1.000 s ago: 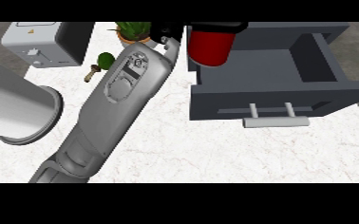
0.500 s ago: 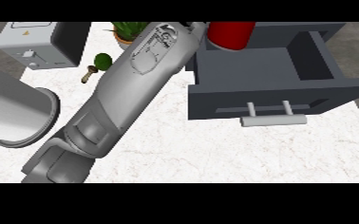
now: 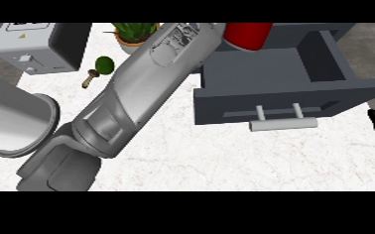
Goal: Pick up the can, place it into the drawer and close the drawer
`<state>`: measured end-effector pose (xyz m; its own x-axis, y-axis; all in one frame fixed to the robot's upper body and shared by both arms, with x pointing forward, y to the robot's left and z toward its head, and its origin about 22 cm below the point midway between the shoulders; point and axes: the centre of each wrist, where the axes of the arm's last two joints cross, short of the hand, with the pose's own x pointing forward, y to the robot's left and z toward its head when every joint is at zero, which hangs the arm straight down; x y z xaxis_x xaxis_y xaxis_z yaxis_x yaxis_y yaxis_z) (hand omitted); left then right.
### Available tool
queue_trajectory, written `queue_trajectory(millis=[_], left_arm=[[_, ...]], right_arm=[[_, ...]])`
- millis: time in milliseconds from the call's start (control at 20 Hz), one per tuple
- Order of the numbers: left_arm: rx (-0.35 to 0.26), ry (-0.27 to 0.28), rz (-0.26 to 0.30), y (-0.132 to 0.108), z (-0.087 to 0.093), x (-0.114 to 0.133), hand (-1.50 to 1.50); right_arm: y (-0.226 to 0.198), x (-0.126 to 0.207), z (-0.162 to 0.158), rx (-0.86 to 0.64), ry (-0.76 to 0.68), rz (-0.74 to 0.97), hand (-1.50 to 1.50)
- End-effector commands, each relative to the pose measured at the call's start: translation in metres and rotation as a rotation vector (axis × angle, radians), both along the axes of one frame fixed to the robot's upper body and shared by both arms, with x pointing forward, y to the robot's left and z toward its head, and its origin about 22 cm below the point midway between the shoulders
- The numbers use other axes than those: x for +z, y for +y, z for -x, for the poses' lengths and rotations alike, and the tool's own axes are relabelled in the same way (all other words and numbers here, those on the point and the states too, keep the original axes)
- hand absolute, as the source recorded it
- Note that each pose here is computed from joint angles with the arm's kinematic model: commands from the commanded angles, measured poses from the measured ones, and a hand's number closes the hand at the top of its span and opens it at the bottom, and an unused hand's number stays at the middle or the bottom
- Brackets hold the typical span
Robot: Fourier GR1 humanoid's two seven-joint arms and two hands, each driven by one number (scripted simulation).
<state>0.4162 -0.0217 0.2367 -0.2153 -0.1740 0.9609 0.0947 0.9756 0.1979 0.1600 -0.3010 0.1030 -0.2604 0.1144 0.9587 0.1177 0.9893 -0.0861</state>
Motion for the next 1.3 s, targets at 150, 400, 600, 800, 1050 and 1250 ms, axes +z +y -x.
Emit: queue_trajectory(millis=[150, 400, 600, 800, 1050, 1250], left_arm=[[0.044, 0.021, -0.027, 0.004, -0.011, -0.014, 1.50], [0.072, -0.029, -0.058, -0.003, -0.004, -0.024, 1.50], [0.084, -0.026, -0.088, 0.001, -0.010, -0.027, 1.50], [0.097, -0.021, -0.115, 0.001, -0.007, -0.044, 1.50], [0.121, -0.073, -0.166, 0.012, -0.013, -0.060, 1.50], [0.146, -0.035, -0.147, 0.015, -0.014, -0.065, -1.50]], right_arm=[[0.004, 0.007, 0.001, 0.026, -0.010, -0.015, -1.50], [0.007, 0.006, -0.021, 0.027, -0.017, -0.003, -1.50], [0.003, 0.000, -0.015, 0.033, -0.020, 0.000, -1.50], [0.000, 0.012, -0.023, 0.039, -0.022, 0.012, -1.50], [0.007, 0.007, -0.023, 0.046, -0.032, 0.002, -1.50], [0.017, 0.015, -0.014, 0.042, -0.047, 0.000, -1.50]])
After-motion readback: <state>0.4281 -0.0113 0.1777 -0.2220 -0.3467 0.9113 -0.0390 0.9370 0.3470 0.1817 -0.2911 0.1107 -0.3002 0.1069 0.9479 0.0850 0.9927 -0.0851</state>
